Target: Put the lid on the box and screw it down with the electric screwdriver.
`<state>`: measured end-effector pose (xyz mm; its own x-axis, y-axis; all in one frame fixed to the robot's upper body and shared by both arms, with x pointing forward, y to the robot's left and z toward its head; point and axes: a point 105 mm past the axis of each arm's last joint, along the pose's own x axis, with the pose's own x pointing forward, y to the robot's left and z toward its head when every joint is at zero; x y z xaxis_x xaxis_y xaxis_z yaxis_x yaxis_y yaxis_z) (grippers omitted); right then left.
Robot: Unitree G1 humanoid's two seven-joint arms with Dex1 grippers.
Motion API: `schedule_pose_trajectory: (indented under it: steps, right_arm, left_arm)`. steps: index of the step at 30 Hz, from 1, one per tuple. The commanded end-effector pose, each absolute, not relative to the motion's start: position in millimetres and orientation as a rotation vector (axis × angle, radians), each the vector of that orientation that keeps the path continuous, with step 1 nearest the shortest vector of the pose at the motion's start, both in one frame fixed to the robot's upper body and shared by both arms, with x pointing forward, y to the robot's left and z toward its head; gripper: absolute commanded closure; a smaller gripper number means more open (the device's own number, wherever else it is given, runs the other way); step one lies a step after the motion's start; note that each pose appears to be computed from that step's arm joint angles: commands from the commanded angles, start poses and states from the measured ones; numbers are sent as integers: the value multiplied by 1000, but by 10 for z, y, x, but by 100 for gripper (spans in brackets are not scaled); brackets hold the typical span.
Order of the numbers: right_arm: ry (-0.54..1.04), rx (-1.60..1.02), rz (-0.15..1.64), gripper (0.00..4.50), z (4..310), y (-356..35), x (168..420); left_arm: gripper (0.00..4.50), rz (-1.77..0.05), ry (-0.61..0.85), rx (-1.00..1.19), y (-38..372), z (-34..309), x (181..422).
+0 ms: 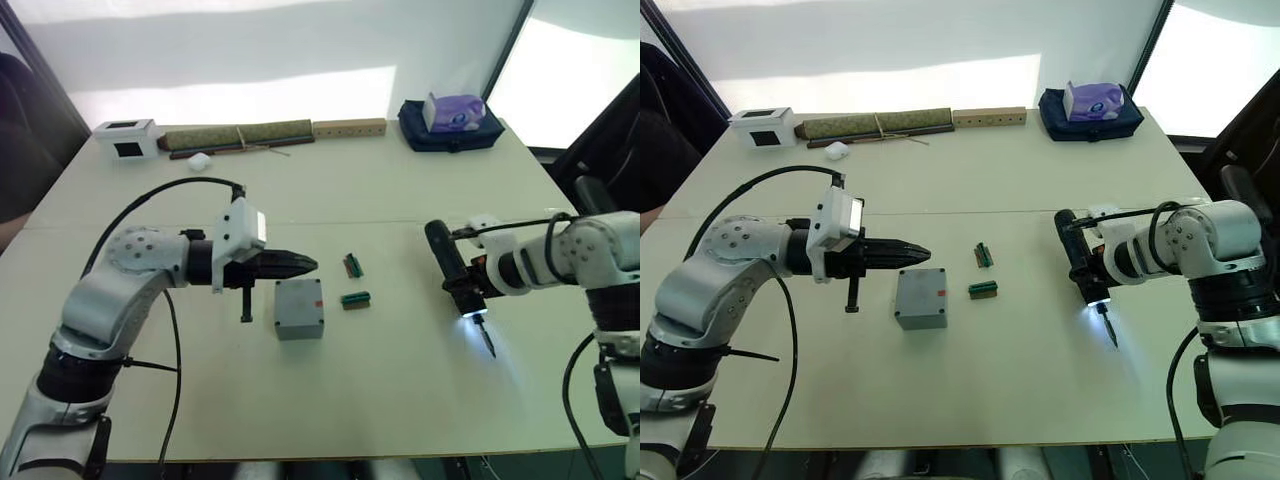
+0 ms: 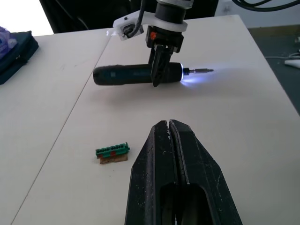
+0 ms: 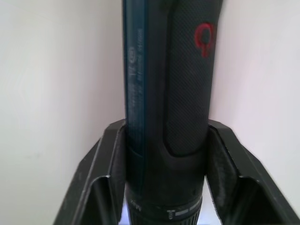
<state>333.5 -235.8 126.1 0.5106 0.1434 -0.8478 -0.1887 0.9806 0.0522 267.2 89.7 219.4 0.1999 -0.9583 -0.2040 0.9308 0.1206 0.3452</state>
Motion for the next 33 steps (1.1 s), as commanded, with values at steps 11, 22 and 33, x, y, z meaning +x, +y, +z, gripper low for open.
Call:
schedule_pose_trajectory:
  steps: [11, 22, 33]
  right_arm:
    - [829, -189, 237, 6, 1695, -2330, 3446]
    - [440, -624, 839, 0, 2490, -2170, 2737]
    - [492, -562, 958, 0, 2583, -2522, 2275]
  left_arm:
    - [450, -1331, -43, 472, 1019, 2230, 2650]
    - [311, -1119, 155, 522, 1728, 2139, 2745]
    - [6, -1052, 345, 522, 2280, 1970, 2541]
